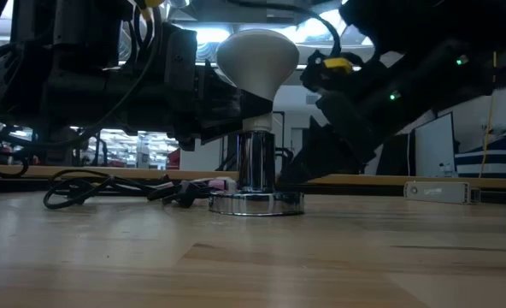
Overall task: Screw lightbulb
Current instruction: Insert the lightbulb into the lamp
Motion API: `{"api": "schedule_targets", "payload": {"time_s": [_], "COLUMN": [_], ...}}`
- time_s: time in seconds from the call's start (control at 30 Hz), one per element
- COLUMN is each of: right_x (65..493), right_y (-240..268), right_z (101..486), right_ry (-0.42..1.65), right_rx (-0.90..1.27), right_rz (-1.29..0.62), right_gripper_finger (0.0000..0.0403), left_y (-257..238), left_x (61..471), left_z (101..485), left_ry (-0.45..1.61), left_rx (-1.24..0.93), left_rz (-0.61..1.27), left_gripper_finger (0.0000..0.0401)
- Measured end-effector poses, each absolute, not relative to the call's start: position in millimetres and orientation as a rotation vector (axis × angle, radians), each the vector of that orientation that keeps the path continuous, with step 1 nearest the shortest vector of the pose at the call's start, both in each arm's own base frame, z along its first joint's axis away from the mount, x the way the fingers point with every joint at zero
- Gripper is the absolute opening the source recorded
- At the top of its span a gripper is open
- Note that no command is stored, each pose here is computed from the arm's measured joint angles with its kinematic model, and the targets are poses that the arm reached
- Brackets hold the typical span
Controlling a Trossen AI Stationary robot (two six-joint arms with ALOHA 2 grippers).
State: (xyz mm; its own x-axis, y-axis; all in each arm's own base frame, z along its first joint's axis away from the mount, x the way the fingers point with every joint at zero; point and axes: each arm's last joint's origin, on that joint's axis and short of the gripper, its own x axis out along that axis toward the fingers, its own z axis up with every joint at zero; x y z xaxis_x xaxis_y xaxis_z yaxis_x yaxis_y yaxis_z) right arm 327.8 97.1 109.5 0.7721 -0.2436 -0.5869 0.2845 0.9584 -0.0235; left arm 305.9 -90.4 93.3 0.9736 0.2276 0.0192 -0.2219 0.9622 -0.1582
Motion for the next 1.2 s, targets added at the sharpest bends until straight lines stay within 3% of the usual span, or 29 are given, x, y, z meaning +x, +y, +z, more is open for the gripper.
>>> {"api": "schedule_targets", "payload": {"time_s": [0.2, 0.5, 0.77, 0.87, 1.07, 1.2], "right_x": [328, 313, 311, 309, 314, 316], "right_y": [89, 85, 81, 72, 57, 57], "right_z": [116, 140, 131, 129, 126, 118], "right_ry": [0.67, 0.752, 0.782, 0.808, 0.833, 0.846], "right_rx": [0.023, -0.066, -0.146, -0.186, -0.126, -0.114], "right_rz": [-0.218, -0.178, -0.302, -0.38, -0.359, -0.342], "right_gripper_finger": [0.0121, 0.0007, 0.0051, 0.0046, 0.0006, 0.0014], "left_y": [-90, -90, -91, -92, -92, -92], "left_x": [306, 306, 306, 306, 306, 306], "left_z": [93, 93, 93, 93, 93, 93], "left_ry": [-0.036, -0.03, -0.033, -0.033, -0.033, -0.033], "left_rx": [-0.157, -0.155, -0.156, -0.156, -0.157, -0.156], "left_rz": [0.227, 0.226, 0.224, 0.221, 0.221, 0.221], "left_gripper_finger": [0.0142, 0.0142, 0.0142, 0.0142, 0.0143, 0.0143]}}
